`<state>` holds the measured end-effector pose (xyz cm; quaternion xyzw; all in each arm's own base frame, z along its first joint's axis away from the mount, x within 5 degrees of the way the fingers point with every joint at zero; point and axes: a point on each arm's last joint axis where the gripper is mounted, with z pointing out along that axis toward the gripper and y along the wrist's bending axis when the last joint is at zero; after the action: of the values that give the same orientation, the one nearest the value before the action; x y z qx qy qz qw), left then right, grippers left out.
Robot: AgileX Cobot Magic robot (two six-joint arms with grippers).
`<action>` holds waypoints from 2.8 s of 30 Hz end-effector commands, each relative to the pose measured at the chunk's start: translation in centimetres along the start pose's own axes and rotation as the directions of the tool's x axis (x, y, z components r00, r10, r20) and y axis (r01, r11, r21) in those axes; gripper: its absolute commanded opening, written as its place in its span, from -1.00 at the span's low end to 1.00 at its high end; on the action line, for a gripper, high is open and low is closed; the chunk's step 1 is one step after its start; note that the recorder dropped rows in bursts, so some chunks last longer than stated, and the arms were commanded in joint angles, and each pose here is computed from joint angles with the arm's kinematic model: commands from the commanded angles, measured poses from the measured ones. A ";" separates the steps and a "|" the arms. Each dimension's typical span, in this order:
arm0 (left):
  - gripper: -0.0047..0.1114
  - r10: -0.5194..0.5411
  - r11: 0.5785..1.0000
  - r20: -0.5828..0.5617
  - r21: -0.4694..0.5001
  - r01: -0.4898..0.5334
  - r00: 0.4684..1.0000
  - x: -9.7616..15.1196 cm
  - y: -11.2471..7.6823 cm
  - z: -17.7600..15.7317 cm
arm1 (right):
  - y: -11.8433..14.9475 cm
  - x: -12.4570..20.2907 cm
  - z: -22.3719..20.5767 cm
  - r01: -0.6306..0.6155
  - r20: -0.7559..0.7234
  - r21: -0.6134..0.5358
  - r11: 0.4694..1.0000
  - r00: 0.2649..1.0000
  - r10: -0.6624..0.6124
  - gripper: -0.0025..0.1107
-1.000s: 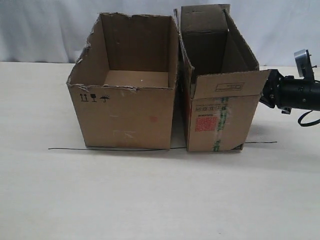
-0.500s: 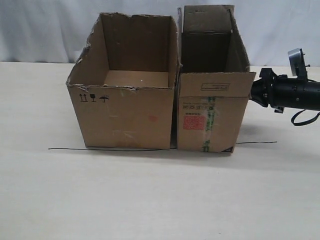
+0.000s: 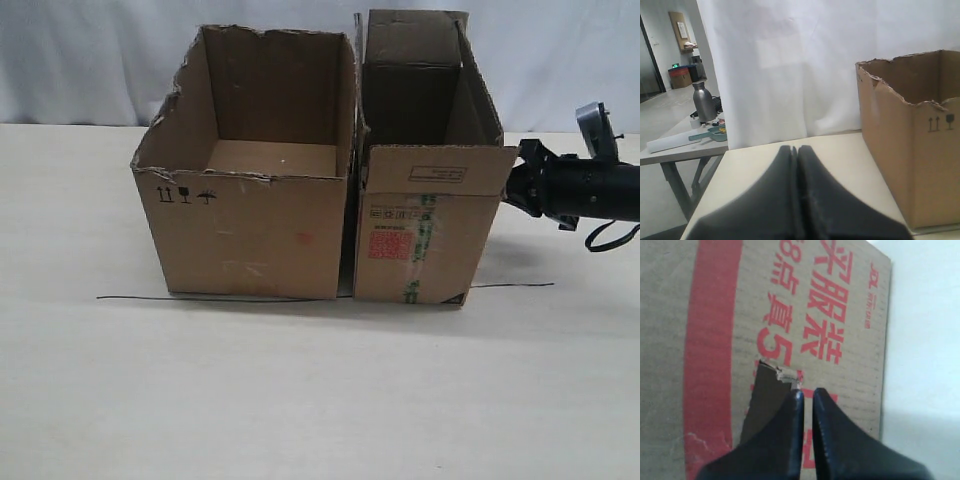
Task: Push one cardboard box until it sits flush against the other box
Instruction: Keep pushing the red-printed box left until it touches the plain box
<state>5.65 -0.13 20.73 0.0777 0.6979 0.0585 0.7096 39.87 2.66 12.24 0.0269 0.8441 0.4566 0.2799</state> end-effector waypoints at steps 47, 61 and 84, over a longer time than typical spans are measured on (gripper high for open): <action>-0.92 -0.001 1.000 0.006 -0.002 0.001 1.000 0.0 0.0 0.0 | 1.5 0.3 1.7 0.007 0.019 -0.096 0.995 1.000 -0.005 -0.87; -0.92 -0.001 1.000 0.006 -0.002 0.001 1.000 0.0 0.0 0.0 | 1.0 0.9 -0.1 0.002 -0.104 -0.144 0.990 0.994 -0.018 -0.87; -0.92 -0.002 1.000 0.004 -0.002 0.002 1.000 0.0 0.0 0.0 | 1.5 -0.6 -0.5 0.023 0.027 -0.104 0.994 0.999 -0.020 -0.87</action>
<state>5.65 -0.13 20.73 0.0777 0.6979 0.0585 0.7096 39.48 4.11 12.51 0.0042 0.8237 0.5024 0.2628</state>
